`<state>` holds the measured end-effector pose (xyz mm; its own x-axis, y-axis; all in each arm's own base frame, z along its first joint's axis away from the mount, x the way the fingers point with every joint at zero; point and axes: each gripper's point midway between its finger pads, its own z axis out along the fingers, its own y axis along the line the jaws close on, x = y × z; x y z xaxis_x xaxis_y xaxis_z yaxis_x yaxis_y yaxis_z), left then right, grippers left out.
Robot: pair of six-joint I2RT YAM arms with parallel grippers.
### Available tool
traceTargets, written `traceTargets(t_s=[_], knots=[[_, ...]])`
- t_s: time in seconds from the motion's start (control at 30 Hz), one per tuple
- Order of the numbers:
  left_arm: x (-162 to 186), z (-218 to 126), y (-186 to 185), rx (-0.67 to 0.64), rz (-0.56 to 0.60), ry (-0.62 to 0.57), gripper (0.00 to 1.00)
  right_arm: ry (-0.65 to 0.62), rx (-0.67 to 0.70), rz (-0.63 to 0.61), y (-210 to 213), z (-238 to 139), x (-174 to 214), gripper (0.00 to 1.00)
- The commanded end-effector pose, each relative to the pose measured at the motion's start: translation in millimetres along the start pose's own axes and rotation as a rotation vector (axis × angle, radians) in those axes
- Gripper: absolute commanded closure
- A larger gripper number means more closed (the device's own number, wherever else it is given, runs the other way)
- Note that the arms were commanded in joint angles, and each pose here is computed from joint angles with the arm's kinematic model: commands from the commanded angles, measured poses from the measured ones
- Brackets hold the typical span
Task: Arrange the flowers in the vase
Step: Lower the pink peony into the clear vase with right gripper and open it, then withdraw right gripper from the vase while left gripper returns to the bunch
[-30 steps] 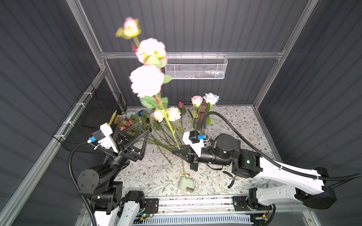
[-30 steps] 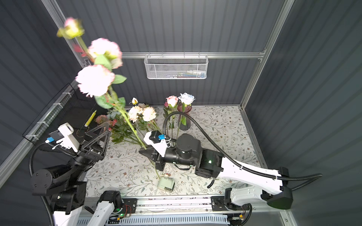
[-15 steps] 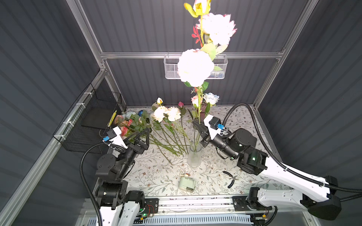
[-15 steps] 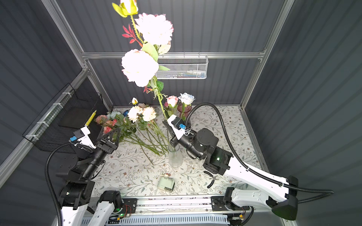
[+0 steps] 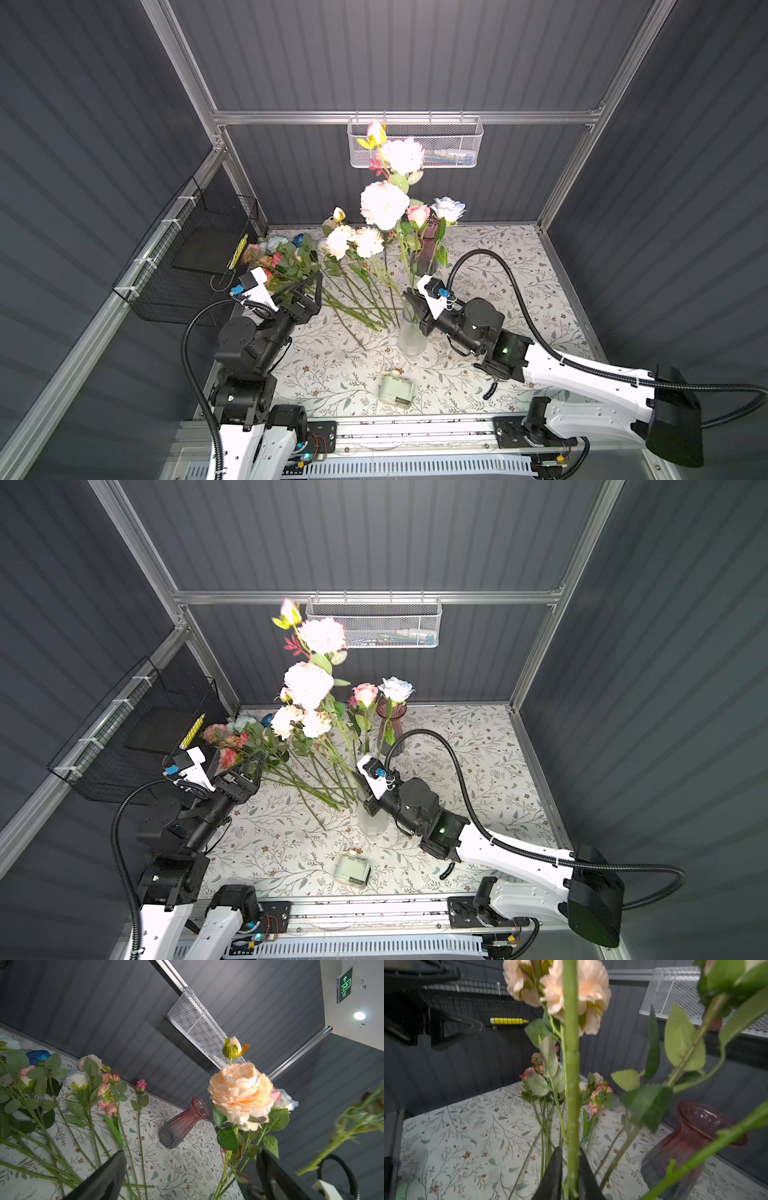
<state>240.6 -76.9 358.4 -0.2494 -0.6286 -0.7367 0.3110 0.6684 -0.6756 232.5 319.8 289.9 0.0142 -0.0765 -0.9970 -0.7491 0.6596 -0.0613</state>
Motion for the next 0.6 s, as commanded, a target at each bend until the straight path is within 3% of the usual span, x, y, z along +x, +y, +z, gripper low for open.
traceTargets(t_s=[0.0, 0.2, 0.4, 0.5, 0.57], knots=[[5.2, 2.9, 5.4, -0.005, 0.004, 0.012, 0.00, -0.117, -0.003, 0.143, 0.6, -21.0, -26.5, 0.51], [22.8, 9.6, 30.1, -0.099, -0.030, 0.080, 0.00, -0.112, -0.038, 0.249, 5.5, -52.6, -15.8, 0.40], [50.0, 16.9, 69.8, -0.249, -0.087, 0.172, 0.01, -0.113, -0.036, 0.319, 0.1, -76.4, -8.1, 0.38], [72.2, 28.1, 95.4, -0.328, -0.119, 0.259, 0.05, -0.115, -0.036, 0.336, -1.4, -83.2, -6.2, 0.38], [90.7, 38.0, 112.3, -0.364, -0.139, 0.327, 0.14, -0.115, -0.037, 0.338, -1.6, -85.6, -4.5, 0.39]])
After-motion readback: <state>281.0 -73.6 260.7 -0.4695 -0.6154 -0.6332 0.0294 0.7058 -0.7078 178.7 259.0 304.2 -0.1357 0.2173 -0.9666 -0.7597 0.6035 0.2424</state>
